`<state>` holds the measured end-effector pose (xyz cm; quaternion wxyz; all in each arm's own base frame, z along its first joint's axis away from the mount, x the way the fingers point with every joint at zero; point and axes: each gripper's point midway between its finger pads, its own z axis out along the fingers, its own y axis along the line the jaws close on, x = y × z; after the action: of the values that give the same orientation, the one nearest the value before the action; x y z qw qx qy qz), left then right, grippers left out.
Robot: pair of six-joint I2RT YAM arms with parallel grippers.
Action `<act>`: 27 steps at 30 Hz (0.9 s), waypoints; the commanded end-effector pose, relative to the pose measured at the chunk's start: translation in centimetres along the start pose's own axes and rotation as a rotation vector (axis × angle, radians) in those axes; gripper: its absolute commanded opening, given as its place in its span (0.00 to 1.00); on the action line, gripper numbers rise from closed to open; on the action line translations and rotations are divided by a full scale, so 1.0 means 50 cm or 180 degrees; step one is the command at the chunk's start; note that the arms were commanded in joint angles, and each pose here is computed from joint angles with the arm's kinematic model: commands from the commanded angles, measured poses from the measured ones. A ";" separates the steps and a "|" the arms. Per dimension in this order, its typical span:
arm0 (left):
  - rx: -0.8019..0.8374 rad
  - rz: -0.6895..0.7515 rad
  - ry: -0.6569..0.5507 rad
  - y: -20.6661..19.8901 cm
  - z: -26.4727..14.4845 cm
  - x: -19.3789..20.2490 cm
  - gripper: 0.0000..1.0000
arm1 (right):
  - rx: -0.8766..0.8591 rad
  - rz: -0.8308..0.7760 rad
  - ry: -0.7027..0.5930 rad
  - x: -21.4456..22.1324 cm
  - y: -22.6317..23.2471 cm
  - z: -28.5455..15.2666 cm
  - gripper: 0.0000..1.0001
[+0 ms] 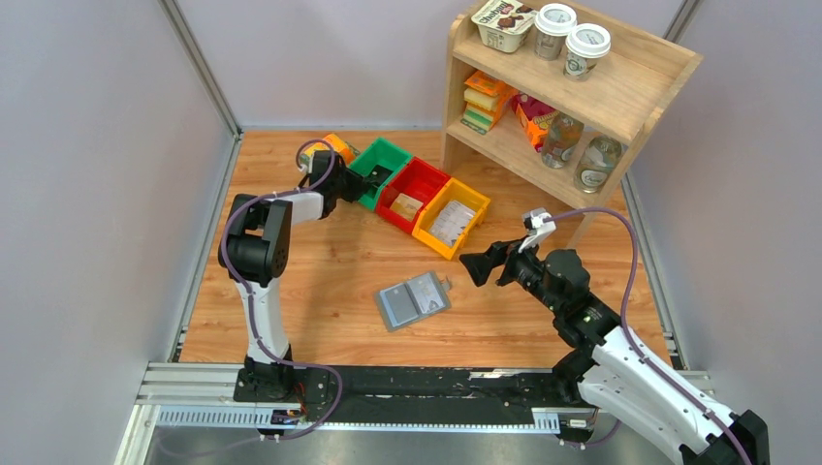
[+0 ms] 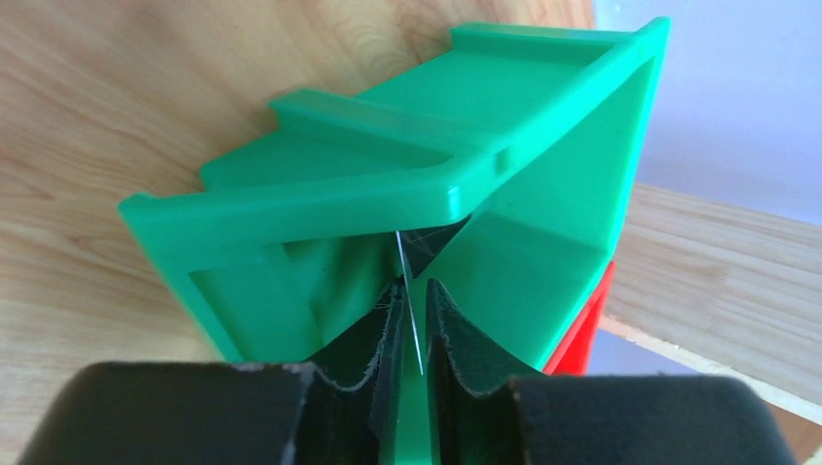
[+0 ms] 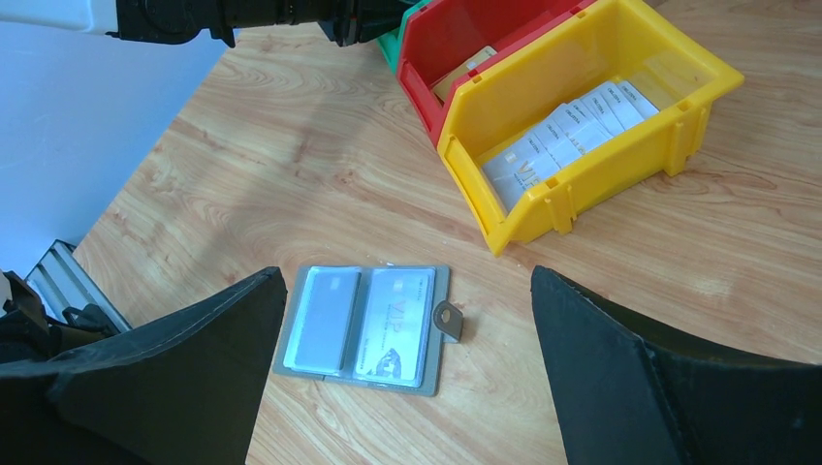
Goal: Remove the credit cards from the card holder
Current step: Place the credit card in the storage box.
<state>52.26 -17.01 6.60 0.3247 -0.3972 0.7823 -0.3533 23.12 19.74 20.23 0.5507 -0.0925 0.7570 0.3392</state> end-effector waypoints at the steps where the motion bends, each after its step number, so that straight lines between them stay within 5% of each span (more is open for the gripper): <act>1: -0.0068 0.0054 0.0037 -0.010 -0.014 -0.003 0.22 | 0.0005 -0.0056 -0.0228 -0.034 0.002 -0.004 1.00; 17: 0.0009 0.0247 0.0032 -0.062 -0.143 -0.002 0.37 | -0.0017 -0.0088 -0.0133 -0.043 0.012 -0.002 1.00; 27: 0.0100 0.1081 0.0184 -0.063 -0.317 0.091 0.48 | 0.0302 0.0039 0.0759 0.027 -0.009 0.030 1.00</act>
<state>42.92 -16.18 15.49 0.3533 -0.3222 0.8104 -0.3387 23.89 20.25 18.56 0.4907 -0.0986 0.8106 0.3041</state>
